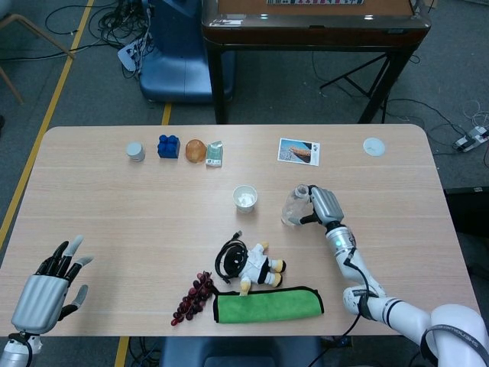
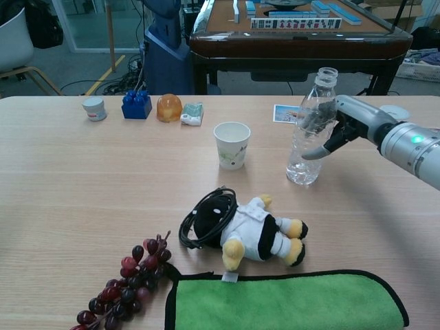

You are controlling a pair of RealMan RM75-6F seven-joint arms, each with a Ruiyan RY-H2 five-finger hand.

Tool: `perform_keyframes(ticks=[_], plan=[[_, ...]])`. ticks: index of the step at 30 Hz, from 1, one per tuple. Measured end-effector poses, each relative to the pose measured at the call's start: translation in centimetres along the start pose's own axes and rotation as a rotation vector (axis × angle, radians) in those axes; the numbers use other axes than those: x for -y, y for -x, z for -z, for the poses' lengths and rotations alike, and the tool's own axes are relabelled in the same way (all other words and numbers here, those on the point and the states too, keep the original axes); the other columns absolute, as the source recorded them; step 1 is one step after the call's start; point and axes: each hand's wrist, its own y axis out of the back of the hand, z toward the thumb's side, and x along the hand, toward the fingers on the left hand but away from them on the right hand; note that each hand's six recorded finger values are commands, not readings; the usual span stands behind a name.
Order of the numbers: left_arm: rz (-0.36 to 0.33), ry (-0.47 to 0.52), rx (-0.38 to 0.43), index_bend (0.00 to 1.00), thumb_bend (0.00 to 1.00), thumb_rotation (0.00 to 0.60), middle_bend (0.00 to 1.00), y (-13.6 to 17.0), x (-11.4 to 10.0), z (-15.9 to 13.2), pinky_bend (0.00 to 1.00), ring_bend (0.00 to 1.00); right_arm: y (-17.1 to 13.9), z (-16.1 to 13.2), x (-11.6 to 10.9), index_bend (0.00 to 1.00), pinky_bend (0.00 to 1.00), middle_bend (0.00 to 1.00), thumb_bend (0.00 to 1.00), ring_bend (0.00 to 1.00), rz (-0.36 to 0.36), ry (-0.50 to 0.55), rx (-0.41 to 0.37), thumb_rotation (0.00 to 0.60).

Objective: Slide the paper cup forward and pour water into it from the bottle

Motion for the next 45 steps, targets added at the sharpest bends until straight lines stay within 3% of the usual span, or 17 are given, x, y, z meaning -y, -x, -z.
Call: perform_keyframes(ticks=[5, 13, 20, 28, 36, 45], plan=[[-0.005, -0.001, 0.004, 0.27, 0.36, 0.600, 0.05, 0.0, 0.0, 0.0, 0.25, 0.05, -0.2, 0.3, -0.3, 0.14, 0.27, 0.16, 0.00, 0.10, -0.032, -0.016, 0.004, 0.600], [-0.001, -0.002, 0.008, 0.28, 0.36, 0.600, 0.05, 0.0, 0.2, -0.1, 0.25, 0.05, -0.8, 0.5, -1.6, 0.12, 0.27, 0.13, 0.00, 0.08, -0.012, -0.068, 0.015, 0.600], [0.007, -0.004, 0.017, 0.28, 0.36, 0.600, 0.05, -0.1, 0.5, -0.4, 0.25, 0.05, -2.4, 0.6, -4.2, 0.12, 0.27, 0.13, 0.00, 0.08, 0.035, -0.181, 0.016, 0.600], [-0.004, 0.002, 0.026, 0.26, 0.36, 0.600, 0.06, -0.4, 0.6, -0.9, 0.25, 0.06, -7.4, 1.4, -8.9, 0.12, 0.27, 0.13, 0.00, 0.08, 0.097, -0.319, 0.044, 0.600], [-0.030, 0.013, 0.012, 0.19, 0.36, 0.600, 0.06, -0.7, 0.3, -0.6, 0.26, 0.06, -14.9, 3.7, -12.6, 0.12, 0.27, 0.13, 0.00, 0.08, 0.145, -0.433, 0.143, 0.600], [-0.032, 0.016, -0.025, 0.14, 0.36, 0.600, 0.06, -1.8, 0.4, 0.3, 0.26, 0.06, -21.3, 5.3, -13.4, 0.12, 0.27, 0.13, 0.00, 0.08, 0.182, -0.534, 0.200, 0.600]])
